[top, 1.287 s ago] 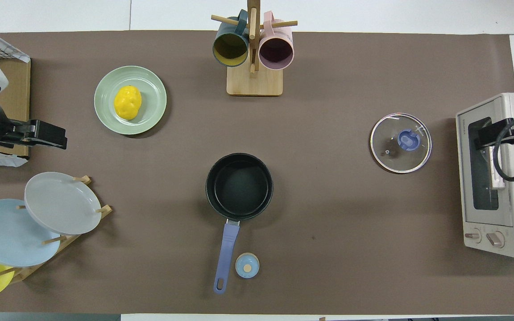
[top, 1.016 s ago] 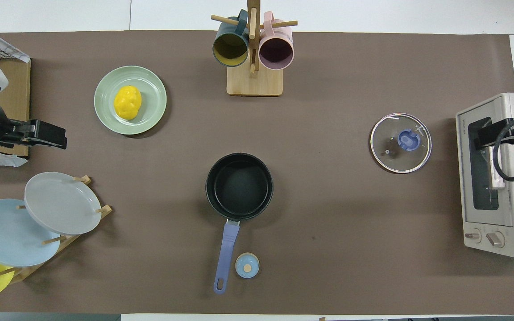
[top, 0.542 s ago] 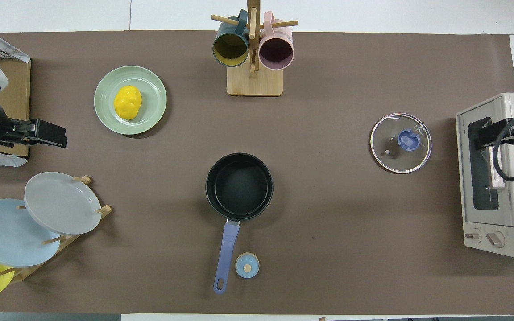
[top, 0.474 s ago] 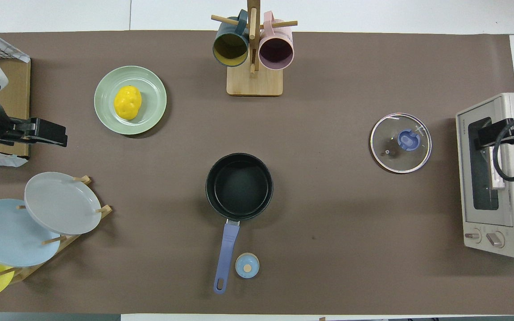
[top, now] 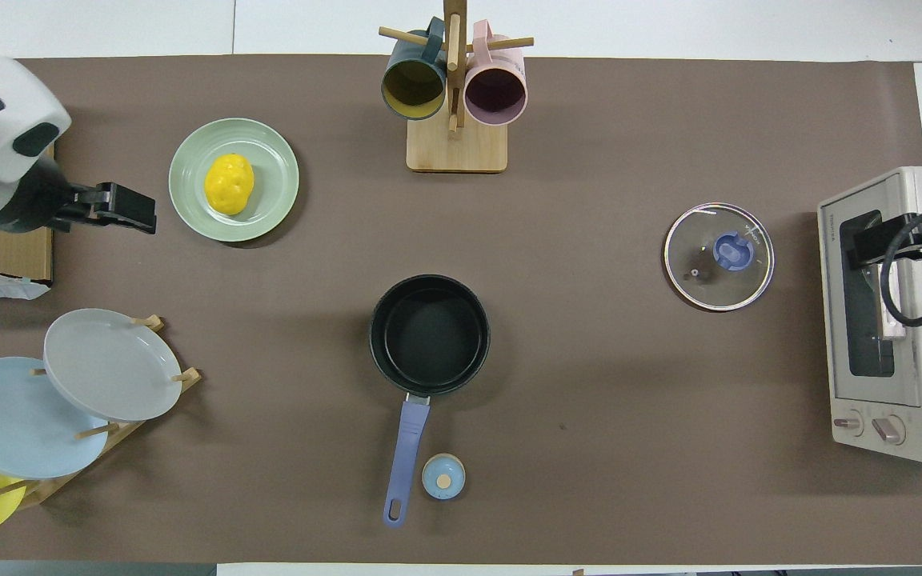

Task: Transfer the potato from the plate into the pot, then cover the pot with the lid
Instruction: 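Grasp the yellow potato with the left gripper while the right gripper reaches the lid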

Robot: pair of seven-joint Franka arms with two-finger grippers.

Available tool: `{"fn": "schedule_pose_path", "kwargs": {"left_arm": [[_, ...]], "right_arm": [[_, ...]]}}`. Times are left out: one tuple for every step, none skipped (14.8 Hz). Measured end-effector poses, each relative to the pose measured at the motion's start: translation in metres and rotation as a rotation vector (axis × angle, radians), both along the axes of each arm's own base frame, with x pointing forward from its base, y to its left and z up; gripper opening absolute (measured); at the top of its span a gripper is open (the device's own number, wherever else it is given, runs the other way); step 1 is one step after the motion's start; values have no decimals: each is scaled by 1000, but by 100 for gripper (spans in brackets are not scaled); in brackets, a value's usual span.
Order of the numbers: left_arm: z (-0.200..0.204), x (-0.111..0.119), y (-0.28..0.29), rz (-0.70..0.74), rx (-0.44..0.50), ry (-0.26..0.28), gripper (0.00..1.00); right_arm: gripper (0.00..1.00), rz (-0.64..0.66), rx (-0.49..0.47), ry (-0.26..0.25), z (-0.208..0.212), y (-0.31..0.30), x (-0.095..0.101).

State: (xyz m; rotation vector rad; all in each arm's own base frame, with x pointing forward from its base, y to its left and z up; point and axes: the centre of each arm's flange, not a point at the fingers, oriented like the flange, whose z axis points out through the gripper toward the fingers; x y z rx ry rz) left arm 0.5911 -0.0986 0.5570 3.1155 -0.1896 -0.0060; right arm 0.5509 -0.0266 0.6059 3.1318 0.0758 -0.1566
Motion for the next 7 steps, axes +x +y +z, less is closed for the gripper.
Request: {"fn": "schedule_pose_path", "kwargs": {"left_arm": [[-24,17,-6,-7,-3,5,100],[-50,36,-13,-13,-6,6,100],[-76,54,-18,-17,-9,3,100],[-101,69,-22,-19,-13,-1,100],[-124,81,-24,-21,-13,-1,100],[-143,91,-25,-26,-6,-3,100],[-160,99,-24,-36,15,-6,100]], "right_arm": [[100,15,1,4,-2,4,0],[100,33,2,6,-3,9,0],[100,44,3,8,-3,12,-1],[100,50,3,10,-4,14,-1],[100,51,3,8,-6,14,-2],[100,51,4,-3,-9,14,-2],[100,51,4,-18,-14,14,-1]]}}
